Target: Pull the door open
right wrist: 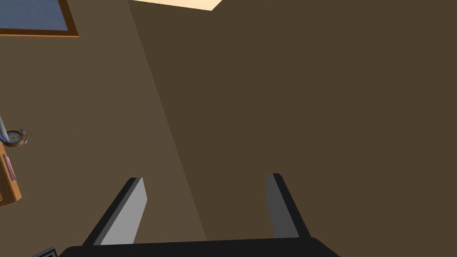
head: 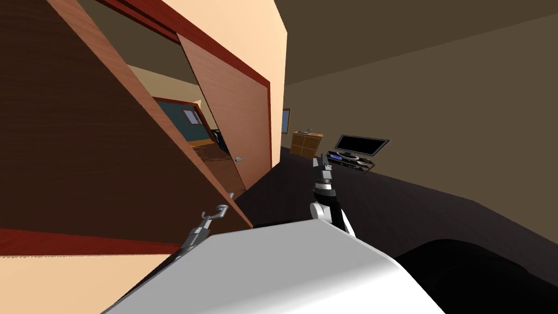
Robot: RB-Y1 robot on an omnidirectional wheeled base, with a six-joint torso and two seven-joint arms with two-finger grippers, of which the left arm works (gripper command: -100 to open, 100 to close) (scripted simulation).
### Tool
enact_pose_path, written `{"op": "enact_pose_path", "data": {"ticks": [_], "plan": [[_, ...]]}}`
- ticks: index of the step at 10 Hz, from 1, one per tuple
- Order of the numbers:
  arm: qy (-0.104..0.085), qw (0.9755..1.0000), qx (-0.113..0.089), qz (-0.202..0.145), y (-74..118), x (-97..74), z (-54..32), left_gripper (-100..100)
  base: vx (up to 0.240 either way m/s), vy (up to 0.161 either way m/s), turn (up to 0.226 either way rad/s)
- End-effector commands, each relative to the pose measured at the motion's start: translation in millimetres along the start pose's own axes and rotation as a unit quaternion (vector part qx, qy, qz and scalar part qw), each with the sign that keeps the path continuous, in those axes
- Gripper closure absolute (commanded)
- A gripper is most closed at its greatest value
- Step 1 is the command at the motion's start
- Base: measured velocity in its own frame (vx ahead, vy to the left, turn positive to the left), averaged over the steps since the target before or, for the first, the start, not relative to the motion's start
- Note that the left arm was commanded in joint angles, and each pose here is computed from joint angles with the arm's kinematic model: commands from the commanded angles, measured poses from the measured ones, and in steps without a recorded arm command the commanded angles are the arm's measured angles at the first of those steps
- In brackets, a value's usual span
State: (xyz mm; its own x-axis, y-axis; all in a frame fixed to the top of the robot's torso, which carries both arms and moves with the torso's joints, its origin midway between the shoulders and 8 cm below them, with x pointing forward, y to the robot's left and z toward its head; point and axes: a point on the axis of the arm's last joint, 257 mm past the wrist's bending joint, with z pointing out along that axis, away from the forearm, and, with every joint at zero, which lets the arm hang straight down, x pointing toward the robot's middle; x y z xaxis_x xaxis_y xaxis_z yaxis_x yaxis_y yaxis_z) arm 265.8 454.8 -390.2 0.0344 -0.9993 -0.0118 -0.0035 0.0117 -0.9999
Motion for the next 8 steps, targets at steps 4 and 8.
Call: {"op": "enact_pose_path", "data": {"ticks": [4,8], "plan": [[0.010,0.9999,-0.001,-0.005,5.4,19.0,40.8,100,-0.250,0.050,-0.126],[0.014,0.9999,0.000,-0.006,4.5,28.0,68.4,100,-0.180,0.027,-0.083]]}}
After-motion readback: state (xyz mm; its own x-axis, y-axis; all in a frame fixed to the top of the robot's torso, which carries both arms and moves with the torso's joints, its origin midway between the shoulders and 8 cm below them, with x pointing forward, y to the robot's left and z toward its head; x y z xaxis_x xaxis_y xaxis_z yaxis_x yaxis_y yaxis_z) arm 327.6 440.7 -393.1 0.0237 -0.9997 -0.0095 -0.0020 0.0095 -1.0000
